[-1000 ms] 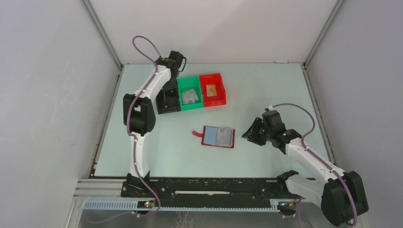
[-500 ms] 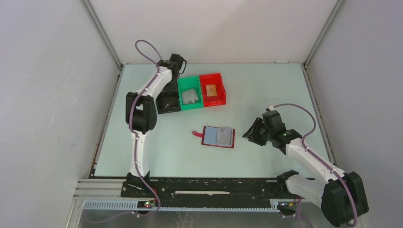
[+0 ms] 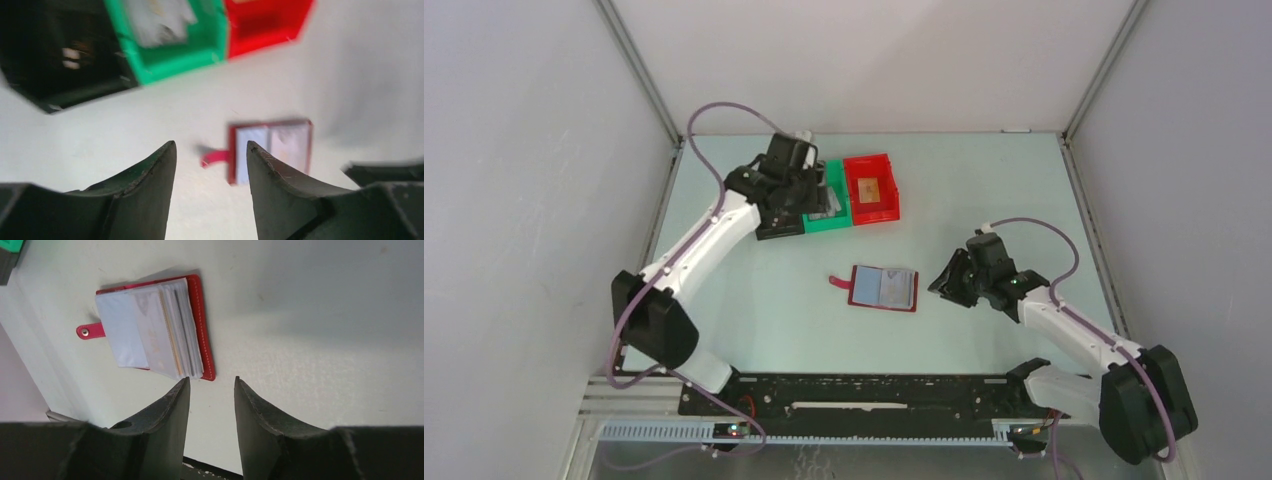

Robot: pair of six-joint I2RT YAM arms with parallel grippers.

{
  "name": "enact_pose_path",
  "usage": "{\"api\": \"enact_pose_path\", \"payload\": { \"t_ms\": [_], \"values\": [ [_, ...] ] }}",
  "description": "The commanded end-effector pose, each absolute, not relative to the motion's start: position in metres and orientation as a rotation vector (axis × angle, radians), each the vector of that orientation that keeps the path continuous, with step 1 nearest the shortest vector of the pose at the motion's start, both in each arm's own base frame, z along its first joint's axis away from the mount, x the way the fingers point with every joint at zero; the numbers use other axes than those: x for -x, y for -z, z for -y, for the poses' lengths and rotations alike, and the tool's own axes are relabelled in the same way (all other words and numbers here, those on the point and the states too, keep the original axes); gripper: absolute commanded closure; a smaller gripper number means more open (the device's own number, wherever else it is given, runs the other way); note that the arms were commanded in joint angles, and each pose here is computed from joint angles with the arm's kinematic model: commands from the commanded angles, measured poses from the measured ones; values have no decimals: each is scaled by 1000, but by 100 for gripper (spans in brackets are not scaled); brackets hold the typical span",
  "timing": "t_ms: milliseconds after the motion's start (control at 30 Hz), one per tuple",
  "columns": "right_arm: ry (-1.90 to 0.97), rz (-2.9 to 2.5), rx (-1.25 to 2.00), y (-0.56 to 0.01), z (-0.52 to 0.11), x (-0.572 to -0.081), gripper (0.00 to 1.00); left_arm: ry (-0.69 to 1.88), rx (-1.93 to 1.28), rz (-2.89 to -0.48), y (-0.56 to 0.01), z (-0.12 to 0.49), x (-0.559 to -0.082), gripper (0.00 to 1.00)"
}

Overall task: Take the credit cards out of the card holder
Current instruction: Place the credit card in the storage box, then remove the credit card from the card holder.

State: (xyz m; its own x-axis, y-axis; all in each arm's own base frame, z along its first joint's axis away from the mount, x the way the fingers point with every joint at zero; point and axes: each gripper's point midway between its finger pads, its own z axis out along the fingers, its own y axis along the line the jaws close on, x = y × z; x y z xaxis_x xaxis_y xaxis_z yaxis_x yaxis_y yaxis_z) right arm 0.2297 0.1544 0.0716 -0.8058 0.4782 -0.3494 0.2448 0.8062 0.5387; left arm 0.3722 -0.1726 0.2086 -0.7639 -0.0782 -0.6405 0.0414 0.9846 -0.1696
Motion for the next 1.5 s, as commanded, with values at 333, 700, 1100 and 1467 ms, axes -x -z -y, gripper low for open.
{"api": "enact_pose_path", "payload": {
  "t_ms": [333, 700, 1100, 1467],
  "values": [
    [-912, -2486, -416, -88, -233, -251, 54, 1059, -141, -2552, -136, 311, -267, 39],
    [-951, -2527, -405, -71, -249, -258, 55, 1089, -145, -2614, -92, 321, -260, 39],
    [-936, -2600, -417, -45, -254, -255, 56, 1082, -45, -2675, -45, 324, -270, 41],
    [-1163, -2541, -396, -61, -283, -261, 58, 1140, -18, -2666, -40, 325, -273, 41]
  ]
}}
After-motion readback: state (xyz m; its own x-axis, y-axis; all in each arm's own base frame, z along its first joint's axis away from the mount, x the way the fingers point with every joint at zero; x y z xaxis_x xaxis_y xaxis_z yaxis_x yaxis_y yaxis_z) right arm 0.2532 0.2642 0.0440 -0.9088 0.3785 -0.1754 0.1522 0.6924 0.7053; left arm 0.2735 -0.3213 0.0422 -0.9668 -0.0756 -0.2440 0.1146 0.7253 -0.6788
